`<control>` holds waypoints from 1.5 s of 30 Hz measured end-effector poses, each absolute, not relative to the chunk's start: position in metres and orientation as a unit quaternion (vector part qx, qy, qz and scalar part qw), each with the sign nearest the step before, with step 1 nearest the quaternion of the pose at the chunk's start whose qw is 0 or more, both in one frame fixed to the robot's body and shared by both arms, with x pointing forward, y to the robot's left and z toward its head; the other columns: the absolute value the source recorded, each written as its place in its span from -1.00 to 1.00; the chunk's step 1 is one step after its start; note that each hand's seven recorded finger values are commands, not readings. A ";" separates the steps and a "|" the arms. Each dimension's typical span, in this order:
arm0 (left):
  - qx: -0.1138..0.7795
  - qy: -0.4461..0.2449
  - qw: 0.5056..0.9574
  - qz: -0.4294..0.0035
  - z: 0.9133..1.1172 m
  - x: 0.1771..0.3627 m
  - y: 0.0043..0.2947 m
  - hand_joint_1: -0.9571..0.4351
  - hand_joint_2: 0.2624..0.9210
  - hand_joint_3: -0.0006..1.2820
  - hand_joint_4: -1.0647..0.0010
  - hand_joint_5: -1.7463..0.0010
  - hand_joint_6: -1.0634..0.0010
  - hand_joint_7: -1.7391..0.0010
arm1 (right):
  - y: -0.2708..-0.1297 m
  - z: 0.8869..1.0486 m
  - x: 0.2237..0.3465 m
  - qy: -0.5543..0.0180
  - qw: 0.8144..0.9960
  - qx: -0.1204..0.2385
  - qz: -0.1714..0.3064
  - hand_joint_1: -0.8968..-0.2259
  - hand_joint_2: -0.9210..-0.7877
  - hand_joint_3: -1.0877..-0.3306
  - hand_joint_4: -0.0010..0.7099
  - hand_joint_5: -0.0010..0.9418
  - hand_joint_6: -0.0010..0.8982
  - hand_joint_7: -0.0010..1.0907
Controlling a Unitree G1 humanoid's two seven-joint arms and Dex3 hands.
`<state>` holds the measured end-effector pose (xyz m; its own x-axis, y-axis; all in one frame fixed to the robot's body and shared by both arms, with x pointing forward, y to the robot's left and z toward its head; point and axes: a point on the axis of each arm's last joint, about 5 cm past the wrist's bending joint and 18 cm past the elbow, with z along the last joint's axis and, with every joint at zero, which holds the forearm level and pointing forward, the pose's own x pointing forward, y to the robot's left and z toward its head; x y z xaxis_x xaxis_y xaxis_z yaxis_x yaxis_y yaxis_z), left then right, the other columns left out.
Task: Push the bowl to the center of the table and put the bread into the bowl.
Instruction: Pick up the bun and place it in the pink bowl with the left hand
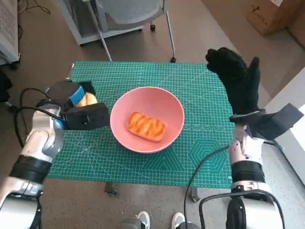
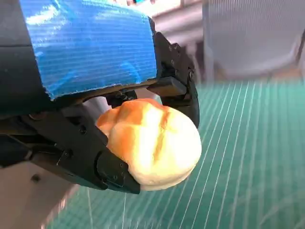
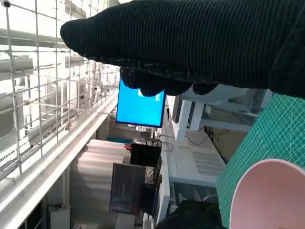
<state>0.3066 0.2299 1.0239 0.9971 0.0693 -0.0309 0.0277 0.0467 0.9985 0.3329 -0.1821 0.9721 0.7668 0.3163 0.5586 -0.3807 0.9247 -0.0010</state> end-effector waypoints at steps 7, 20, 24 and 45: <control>0.674 -0.069 0.735 0.030 1.049 0.289 0.208 0.38 0.99 -0.95 -0.37 -0.21 -0.27 -0.35 | -0.182 0.972 0.333 -0.287 0.938 0.056 0.189 -0.25 -1.00 -0.12 -0.41 -1.00 -0.19 -0.99; 0.620 -0.283 0.732 -0.006 1.068 0.261 0.151 0.38 0.88 -1.00 -0.64 -0.04 -0.43 -0.22 | -0.178 0.969 0.333 -0.281 0.937 0.058 0.201 -0.23 -1.00 -0.13 -0.37 -0.98 -0.16 -0.98; 0.611 -0.285 0.737 -0.041 1.057 0.267 0.144 0.38 0.92 -0.99 -0.59 -0.11 -0.35 -0.25 | -0.177 0.969 0.333 -0.281 0.936 0.059 0.202 -0.23 -1.00 -0.13 -0.36 -0.99 -0.16 -0.98; 0.552 -0.175 0.803 -0.141 1.022 0.283 0.138 0.40 0.84 -0.92 0.17 0.64 0.13 0.52 | -0.177 0.968 0.331 -0.287 0.935 0.053 0.203 -0.16 -1.00 -0.18 -0.36 -0.99 -0.16 -0.99</control>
<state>0.2827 0.1376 1.0223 0.8990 -0.4194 0.1260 0.0324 0.3508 0.9359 0.3313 -0.1773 0.9678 0.7525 0.3490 0.5585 -0.4104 0.9118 -0.0169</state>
